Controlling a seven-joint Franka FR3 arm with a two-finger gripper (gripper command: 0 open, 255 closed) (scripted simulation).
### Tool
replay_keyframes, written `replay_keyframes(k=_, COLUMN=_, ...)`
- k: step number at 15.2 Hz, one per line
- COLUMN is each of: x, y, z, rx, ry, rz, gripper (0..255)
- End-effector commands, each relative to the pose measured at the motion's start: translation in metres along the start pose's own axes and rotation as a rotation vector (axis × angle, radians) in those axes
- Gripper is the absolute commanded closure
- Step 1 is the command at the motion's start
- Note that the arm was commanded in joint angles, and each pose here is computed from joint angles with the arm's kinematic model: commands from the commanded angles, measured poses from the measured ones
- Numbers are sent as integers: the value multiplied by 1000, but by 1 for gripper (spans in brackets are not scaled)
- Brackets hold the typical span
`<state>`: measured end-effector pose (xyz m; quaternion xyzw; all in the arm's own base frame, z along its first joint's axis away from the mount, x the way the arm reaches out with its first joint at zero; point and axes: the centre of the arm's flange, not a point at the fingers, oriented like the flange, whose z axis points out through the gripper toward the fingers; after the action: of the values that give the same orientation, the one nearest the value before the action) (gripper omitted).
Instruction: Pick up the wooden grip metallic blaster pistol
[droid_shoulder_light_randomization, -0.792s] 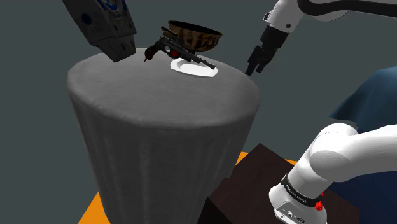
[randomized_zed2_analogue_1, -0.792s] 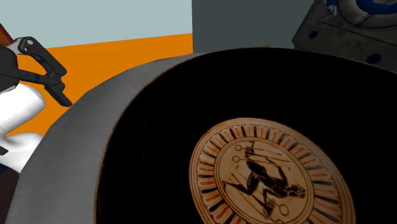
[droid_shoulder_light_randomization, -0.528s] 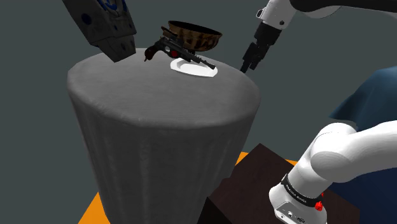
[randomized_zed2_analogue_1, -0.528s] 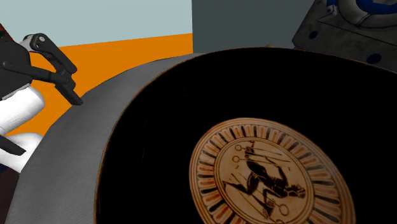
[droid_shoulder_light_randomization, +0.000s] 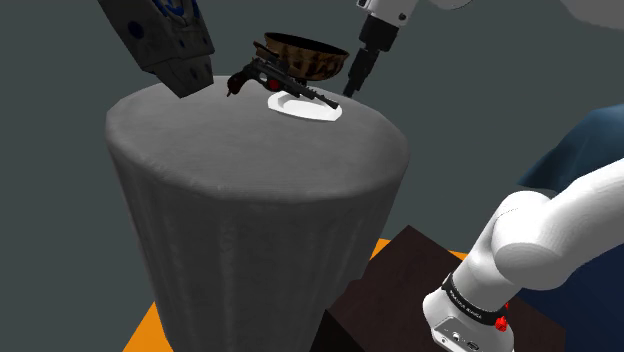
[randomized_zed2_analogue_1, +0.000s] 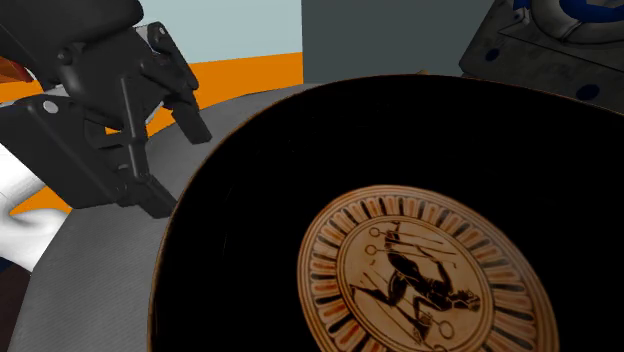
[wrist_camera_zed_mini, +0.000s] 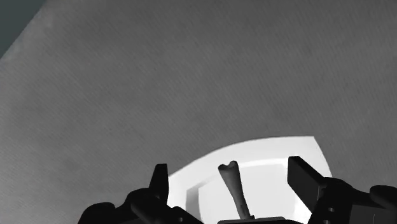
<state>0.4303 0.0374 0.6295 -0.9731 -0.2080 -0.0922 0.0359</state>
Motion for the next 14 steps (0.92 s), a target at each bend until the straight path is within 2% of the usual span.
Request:
replay_keyframes(k=1, x=28, y=-1, z=0, rx=11, ry=6, rz=-79, gripper=0)
replay_keyframes(k=7, x=94, y=-23, z=-1, rx=41, ry=20, rz=-291, gripper=0)
replay_keyframes(k=14, x=87, y=-22, z=35, rx=41, ry=20, rz=-291, gripper=0)
